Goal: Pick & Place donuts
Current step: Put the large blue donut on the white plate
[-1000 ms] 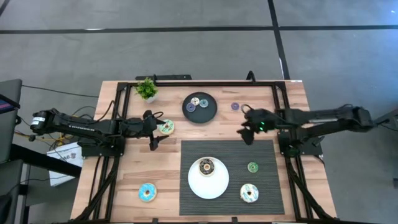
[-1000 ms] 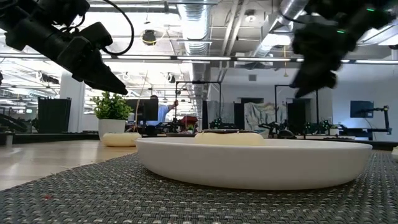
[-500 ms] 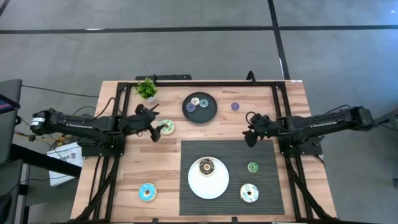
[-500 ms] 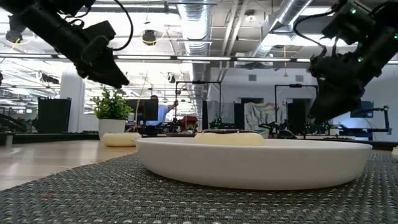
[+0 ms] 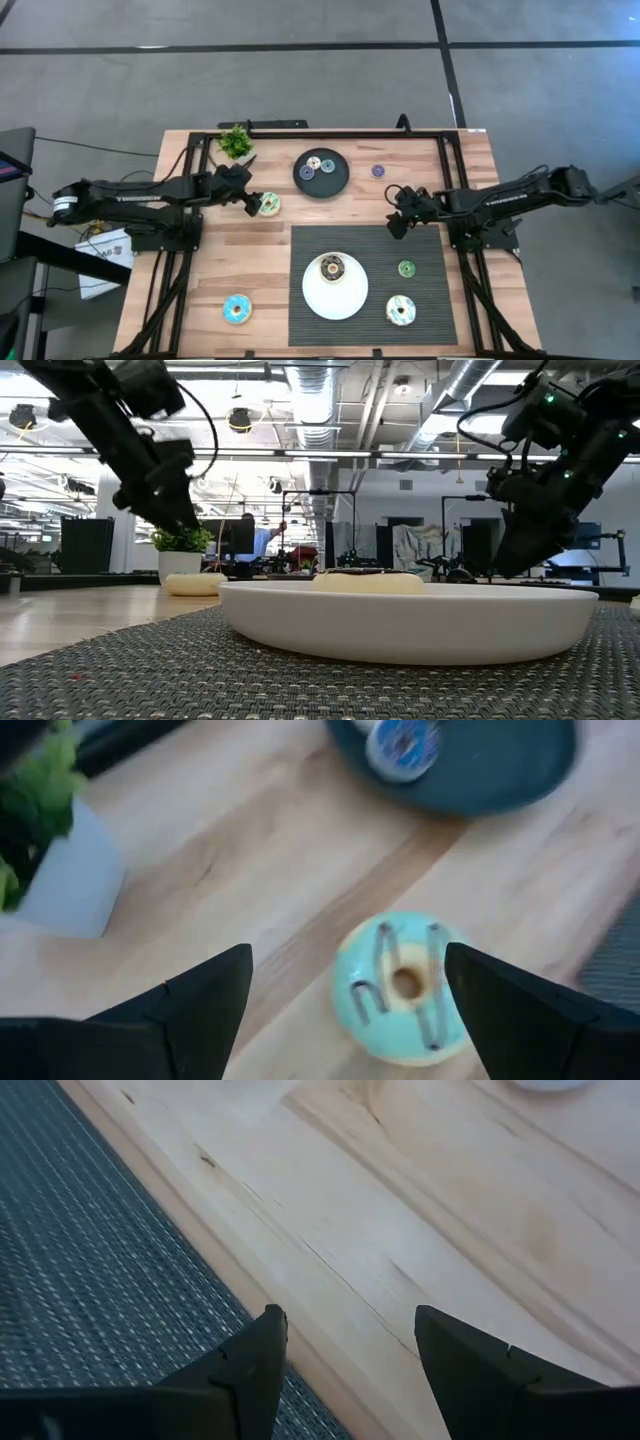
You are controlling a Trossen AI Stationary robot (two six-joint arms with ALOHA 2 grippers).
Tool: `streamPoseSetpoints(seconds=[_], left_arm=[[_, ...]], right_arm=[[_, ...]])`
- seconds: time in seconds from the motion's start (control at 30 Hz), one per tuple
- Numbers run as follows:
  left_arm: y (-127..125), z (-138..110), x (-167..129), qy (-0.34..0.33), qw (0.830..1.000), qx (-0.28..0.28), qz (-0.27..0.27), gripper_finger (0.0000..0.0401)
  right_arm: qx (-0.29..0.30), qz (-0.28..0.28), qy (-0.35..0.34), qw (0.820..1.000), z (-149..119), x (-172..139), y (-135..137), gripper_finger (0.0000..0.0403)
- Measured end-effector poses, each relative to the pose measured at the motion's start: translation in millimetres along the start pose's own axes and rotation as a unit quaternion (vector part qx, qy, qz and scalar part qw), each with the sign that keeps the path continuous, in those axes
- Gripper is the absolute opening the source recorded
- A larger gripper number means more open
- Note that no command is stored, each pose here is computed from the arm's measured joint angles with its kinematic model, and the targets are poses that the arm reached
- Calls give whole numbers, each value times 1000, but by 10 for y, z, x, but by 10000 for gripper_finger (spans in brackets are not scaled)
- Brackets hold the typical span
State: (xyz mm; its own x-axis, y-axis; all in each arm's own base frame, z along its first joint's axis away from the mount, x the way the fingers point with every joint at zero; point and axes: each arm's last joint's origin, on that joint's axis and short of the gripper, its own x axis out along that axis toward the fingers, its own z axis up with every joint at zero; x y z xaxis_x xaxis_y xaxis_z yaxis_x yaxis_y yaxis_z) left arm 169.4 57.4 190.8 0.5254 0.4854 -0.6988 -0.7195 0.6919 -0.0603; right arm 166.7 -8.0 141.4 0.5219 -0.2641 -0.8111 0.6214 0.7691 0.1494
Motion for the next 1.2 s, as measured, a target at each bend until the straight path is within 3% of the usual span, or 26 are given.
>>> streamPoseSetpoints(seconds=[0.63, 0.9, 1.2], left_arm=[[-151, 13, 647, 141, 985, 84, 46, 325], [-205, 6, 806, 170, 980, 92, 52, 323], [-220, 18, 797, 183, 978, 89, 35, 250]], right_arm=[[-16, -3, 9, 1000, -13, 27, 1, 210], [-16, -3, 9, 1000, -13, 27, 1, 210], [-16, -3, 10, 1000, -13, 27, 1, 210]])
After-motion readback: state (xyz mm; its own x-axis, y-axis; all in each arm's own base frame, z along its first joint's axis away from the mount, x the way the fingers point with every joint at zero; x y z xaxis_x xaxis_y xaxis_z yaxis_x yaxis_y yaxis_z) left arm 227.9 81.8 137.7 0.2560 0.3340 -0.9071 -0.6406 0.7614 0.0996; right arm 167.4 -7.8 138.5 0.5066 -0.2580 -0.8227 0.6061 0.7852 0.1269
